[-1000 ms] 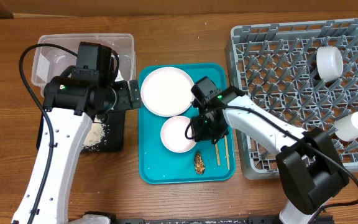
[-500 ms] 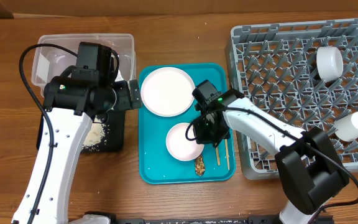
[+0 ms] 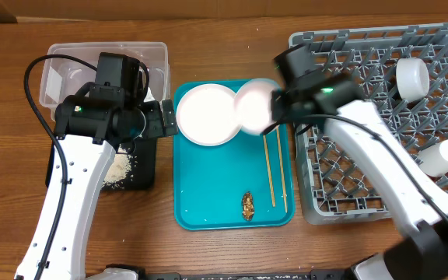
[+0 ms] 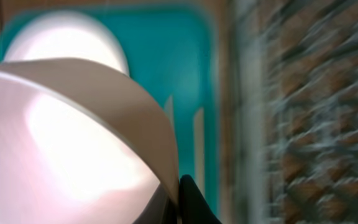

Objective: Sort waste into correct bins and load items into the dishwasher
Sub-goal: 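Carry the small plate with the right gripper and set it in the dish rack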

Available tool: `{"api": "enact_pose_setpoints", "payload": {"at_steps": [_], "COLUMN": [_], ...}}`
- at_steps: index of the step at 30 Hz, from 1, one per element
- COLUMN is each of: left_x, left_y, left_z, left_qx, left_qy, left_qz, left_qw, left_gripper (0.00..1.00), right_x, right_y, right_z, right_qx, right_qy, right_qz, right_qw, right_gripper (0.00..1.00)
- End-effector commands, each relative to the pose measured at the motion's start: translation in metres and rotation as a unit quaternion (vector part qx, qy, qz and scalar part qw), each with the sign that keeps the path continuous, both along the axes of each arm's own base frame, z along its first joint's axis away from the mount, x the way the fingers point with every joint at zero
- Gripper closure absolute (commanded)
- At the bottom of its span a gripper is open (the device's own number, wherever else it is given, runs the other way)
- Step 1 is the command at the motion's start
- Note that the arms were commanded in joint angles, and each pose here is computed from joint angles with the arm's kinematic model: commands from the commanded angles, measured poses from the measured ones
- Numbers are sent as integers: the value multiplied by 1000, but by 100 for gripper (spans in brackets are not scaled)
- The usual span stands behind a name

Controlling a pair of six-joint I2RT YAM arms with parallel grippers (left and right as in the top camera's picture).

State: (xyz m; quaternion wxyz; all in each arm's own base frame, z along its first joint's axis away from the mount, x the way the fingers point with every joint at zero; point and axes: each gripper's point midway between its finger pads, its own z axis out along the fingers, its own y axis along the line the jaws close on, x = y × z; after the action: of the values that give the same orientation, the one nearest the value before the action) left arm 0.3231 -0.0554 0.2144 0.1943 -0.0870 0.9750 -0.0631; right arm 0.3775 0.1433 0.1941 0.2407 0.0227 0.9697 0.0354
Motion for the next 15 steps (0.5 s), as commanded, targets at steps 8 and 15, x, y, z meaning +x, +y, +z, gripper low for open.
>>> {"api": "enact_pose_setpoints", "payload": {"at_steps": [8, 15], "left_x": [2, 2], "left_y": [3, 3], "left_z": [-3, -3], "left_qx": [2, 2], "left_qy": [1, 1], "left_qz": [11, 10], "left_qw": [1000, 1000], "left_gripper": [0, 0], "right_x": [52, 55], "right_y": [-193, -261], "right_z": [95, 90], "right_qx": [-248, -348], "right_qy": [-212, -215], "right_qz": [-302, -407], "right_qw": [896, 817], "right_gripper": [96, 96]}}
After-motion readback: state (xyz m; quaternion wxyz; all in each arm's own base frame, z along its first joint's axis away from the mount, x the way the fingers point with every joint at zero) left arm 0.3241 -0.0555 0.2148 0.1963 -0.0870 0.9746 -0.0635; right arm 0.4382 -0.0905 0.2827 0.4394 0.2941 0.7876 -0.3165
